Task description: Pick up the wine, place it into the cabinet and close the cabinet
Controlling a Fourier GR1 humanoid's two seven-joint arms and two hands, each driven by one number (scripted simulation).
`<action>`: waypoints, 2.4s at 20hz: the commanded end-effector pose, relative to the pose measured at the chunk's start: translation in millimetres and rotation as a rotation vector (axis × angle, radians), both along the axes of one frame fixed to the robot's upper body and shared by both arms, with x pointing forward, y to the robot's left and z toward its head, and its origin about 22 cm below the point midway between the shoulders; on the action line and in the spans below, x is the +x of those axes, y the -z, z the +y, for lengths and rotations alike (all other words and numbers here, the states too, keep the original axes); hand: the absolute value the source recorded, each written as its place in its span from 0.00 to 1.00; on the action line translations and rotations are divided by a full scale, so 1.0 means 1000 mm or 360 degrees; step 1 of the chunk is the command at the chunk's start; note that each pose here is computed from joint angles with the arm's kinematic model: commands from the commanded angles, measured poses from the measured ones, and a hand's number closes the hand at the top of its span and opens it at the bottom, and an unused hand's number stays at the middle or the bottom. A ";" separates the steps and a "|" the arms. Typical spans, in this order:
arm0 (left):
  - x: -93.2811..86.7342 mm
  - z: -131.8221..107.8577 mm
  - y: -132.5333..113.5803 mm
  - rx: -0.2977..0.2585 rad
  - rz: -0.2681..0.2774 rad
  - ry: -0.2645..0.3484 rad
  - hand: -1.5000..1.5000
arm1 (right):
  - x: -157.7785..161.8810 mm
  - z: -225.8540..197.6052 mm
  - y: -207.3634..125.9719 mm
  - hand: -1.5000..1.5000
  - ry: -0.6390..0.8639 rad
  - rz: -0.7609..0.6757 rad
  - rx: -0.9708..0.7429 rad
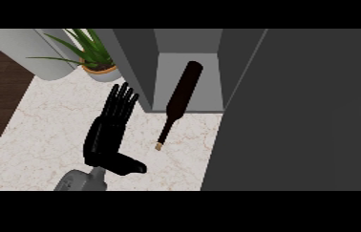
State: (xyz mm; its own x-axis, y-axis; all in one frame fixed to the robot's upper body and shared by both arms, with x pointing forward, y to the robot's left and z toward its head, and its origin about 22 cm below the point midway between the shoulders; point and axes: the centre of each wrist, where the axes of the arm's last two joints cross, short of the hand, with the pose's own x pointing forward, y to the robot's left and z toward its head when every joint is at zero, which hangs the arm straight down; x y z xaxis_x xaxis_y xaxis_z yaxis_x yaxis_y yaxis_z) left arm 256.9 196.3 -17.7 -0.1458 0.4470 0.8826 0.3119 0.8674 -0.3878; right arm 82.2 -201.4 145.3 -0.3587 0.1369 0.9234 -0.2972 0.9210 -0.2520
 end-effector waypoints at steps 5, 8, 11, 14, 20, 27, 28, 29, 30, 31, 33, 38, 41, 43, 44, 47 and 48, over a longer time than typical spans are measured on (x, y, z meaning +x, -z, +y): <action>-0.014 0.053 -0.017 0.0091 -0.0104 -0.0093 0.00 | -0.030 0.003 -0.046 1.00 -0.0564 0.0155 0.0076; -0.014 0.088 -0.020 0.0107 -0.0100 -0.0140 0.00 | -0.037 0.007 -0.045 1.00 -0.0607 0.0174 0.0114; -0.027 0.101 -0.001 0.0095 -0.0083 -0.0183 0.00 | -0.035 0.011 -0.044 1.00 -0.0619 0.0138 0.0100; -0.020 0.115 -0.018 0.0131 -0.0097 -0.0164 0.00 | -0.030 0.013 -0.044 1.00 -0.0609 0.0105 0.0130; -0.013 0.139 -0.049 0.0128 -0.0119 -0.0152 0.00 | -0.025 0.019 -0.043 1.00 -0.0653 0.0079 0.0113; -0.019 0.159 -0.037 0.0124 -0.0105 -0.0143 0.00 | -0.018 0.028 -0.036 1.00 -0.0707 0.0096 0.0174; -0.019 0.168 -0.046 0.0125 -0.0098 -0.0120 0.00 | -0.016 0.030 -0.032 1.00 -0.0700 0.0096 0.0165; -0.021 0.168 -0.042 0.0127 -0.0136 -0.0121 0.00 | -0.015 0.030 -0.034 1.00 -0.0700 0.0084 0.0197; -0.013 0.164 -0.045 0.0101 -0.0123 -0.0089 0.00 | -0.013 0.032 -0.032 1.00 -0.0735 0.0099 0.0166; -0.020 0.163 -0.046 0.0140 -0.0122 -0.0112 0.00 | -0.012 0.032 -0.035 1.00 -0.0724 0.0103 0.0166; -0.012 0.177 -0.051 0.0121 -0.0117 -0.0122 0.00 | -0.001 0.039 -0.026 1.00 -0.0729 0.0070 0.0167; -0.007 0.172 -0.053 0.0133 -0.0139 -0.0079 0.00 | 0.011 0.046 -0.030 1.00 -0.0753 0.0068 0.0140; -0.004 0.178 -0.064 0.0156 -0.0140 -0.0054 0.00 | 0.029 0.054 -0.033 1.00 -0.0707 0.0081 0.0117; -0.007 0.172 -0.049 0.0122 -0.0118 -0.0065 0.00 | 0.043 0.066 -0.035 1.00 -0.0703 0.0060 0.0099; -0.001 0.174 -0.055 0.0129 -0.0146 -0.0086 0.00 | 0.053 0.074 -0.038 1.00 -0.0705 0.0057 0.0072; -0.007 0.183 -0.044 0.0151 -0.0114 -0.0096 0.00 | 0.076 0.105 -0.052 1.00 -0.0690 0.0042 0.0094; -0.005 0.185 -0.051 0.0150 -0.0126 -0.0092 0.00 | 0.084 0.124 -0.051 1.00 -0.0688 0.0059 0.0108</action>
State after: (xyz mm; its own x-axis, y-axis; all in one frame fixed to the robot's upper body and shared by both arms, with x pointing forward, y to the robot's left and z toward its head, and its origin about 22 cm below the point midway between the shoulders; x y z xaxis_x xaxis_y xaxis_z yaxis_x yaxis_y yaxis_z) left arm 251.6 377.1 35.2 -0.2385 0.3556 0.9037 0.2920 0.9137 -0.2825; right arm 150.6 -121.0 182.4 -0.3693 -0.0259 0.9289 -0.6198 0.7516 -0.2255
